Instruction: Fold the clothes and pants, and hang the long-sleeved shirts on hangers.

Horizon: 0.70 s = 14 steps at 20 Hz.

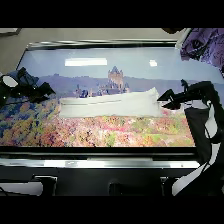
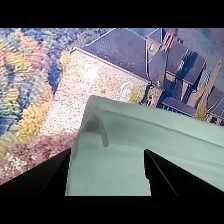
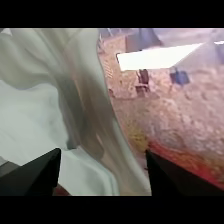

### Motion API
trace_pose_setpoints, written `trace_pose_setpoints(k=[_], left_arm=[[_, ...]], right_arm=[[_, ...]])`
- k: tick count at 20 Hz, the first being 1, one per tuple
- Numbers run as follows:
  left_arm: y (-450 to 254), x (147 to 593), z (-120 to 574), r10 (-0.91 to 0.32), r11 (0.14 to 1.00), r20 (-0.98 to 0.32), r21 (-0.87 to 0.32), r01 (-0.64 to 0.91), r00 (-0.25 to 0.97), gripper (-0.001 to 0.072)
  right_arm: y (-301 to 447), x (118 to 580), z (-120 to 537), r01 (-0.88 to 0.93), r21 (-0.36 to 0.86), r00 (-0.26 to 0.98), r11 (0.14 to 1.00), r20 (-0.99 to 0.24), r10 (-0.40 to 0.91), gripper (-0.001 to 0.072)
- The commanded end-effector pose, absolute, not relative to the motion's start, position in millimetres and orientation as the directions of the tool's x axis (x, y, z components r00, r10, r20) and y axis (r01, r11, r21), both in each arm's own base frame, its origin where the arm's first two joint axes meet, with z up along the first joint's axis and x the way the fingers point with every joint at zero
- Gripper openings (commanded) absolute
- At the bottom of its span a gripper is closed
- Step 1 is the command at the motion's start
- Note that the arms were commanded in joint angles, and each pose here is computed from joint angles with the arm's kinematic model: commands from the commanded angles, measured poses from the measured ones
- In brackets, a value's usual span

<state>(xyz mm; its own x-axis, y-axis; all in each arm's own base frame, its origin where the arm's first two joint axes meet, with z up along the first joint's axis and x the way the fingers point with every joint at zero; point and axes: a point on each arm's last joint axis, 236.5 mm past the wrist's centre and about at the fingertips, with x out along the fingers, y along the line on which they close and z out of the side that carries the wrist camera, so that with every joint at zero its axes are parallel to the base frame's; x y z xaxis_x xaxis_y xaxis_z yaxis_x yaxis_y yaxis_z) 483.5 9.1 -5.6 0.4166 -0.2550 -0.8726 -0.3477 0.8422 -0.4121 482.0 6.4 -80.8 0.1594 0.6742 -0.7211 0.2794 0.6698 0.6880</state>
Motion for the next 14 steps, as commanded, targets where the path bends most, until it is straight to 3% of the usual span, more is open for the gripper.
trace_pose_setpoints(k=[1,2,5,6,7,8,14], left_arm=[[9,483,-5,-0.256,0.842,-0.874,-0.412,-0.35,0.414,0.0533],[8,483,-5,-0.259,0.841,-0.873,-0.415,-0.348,0.414,0.0533],[-8,488,-2,-0.289,0.831,-0.856,-0.446,-0.331,0.428,0.0519],[-21,491,0,-0.321,0.816,-0.841,-0.479,-0.323,0.436,0.0378],[-38,493,1,-0.362,0.798,-0.826,-0.514,-0.314,0.433,0.0112],[-56,495,1,-0.399,0.785,-0.81,-0.544,-0.296,0.429,0.0016],[-219,487,-27,-0.613,0.696,-0.72,-0.687,-0.208,0.327,0.0015]], right_arm=[[43,484,-95,0.243,0.696,0.113,0.675,-0.712,0.693,0.0567],[51,487,-96,0.226,0.693,0.118,0.684,-0.717,0.687,0.0494],[60,493,-91,0.203,0.689,0.135,0.696,-0.724,0.677,0.0052],[57,494,-84,0.206,0.681,0.147,0.703,-0.731,0.666,0.0032],[50,495,-76,0.221,0.66,0.161,0.718,-0.75,0.641,0.0032],[43,494,-63,0.225,0.633,0.177,0.741,-0.774,0.607,0.0031],[3,480,35,0.213,0.466,0.285,0.859,-0.87,0.401,0.0031]])
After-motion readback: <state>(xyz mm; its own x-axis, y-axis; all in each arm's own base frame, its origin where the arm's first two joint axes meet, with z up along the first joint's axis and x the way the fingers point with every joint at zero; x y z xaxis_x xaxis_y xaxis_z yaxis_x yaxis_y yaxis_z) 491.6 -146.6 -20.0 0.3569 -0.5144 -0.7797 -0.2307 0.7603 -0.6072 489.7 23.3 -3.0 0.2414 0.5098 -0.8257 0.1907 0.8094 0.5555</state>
